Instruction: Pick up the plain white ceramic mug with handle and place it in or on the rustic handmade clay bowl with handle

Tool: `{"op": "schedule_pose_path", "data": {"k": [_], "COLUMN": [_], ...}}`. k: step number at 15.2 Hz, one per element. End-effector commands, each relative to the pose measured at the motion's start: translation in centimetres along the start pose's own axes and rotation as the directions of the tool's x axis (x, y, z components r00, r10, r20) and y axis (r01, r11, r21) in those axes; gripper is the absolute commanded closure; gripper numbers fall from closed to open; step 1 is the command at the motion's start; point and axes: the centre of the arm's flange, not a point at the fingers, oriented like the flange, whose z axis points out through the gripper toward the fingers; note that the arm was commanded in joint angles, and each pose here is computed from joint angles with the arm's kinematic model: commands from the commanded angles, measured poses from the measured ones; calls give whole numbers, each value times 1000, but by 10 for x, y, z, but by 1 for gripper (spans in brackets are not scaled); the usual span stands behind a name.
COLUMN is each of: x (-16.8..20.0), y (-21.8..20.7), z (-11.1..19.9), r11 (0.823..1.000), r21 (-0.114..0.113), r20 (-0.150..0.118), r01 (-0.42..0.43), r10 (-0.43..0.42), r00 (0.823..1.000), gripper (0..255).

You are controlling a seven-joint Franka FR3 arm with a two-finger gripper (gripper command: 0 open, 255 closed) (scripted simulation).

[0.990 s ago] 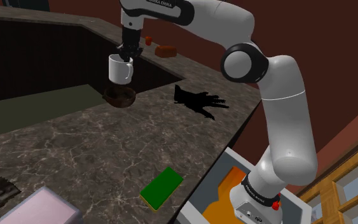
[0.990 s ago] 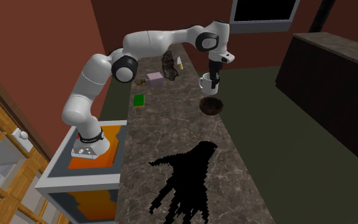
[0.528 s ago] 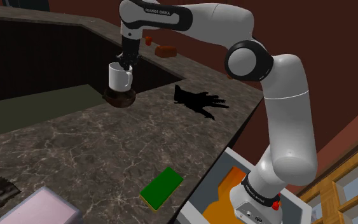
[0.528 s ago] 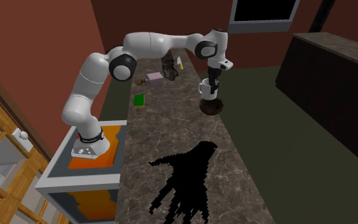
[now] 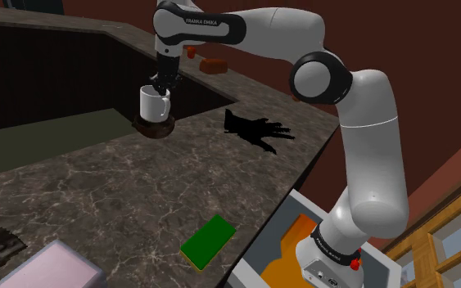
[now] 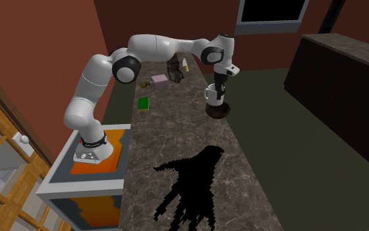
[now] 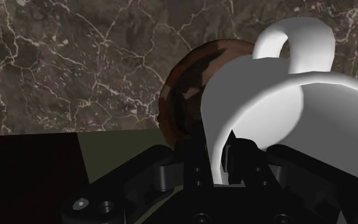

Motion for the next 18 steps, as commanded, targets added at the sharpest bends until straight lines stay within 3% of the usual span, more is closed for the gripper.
{"op": "schedule_pose_path", "data": {"k": [1,3,4,9,13,18], "x": [0,0,0,0,0,0], "y": [0,0,0,0,0,0], "z": [0,0,0,0,-50,-50], "r11": [1000,1000,1000,1000,1000,1000], "r21": [0,0,0,0,0,0], "r20": [-1,-1,-1,-1,-1,-1], "r01": [0,0,0,0,0,0], "r10": [0,0,0,0,0,0], "r00": [1000,1000,1000,1000,1000,1000], "gripper": [255,255,0,0,0,0]}}
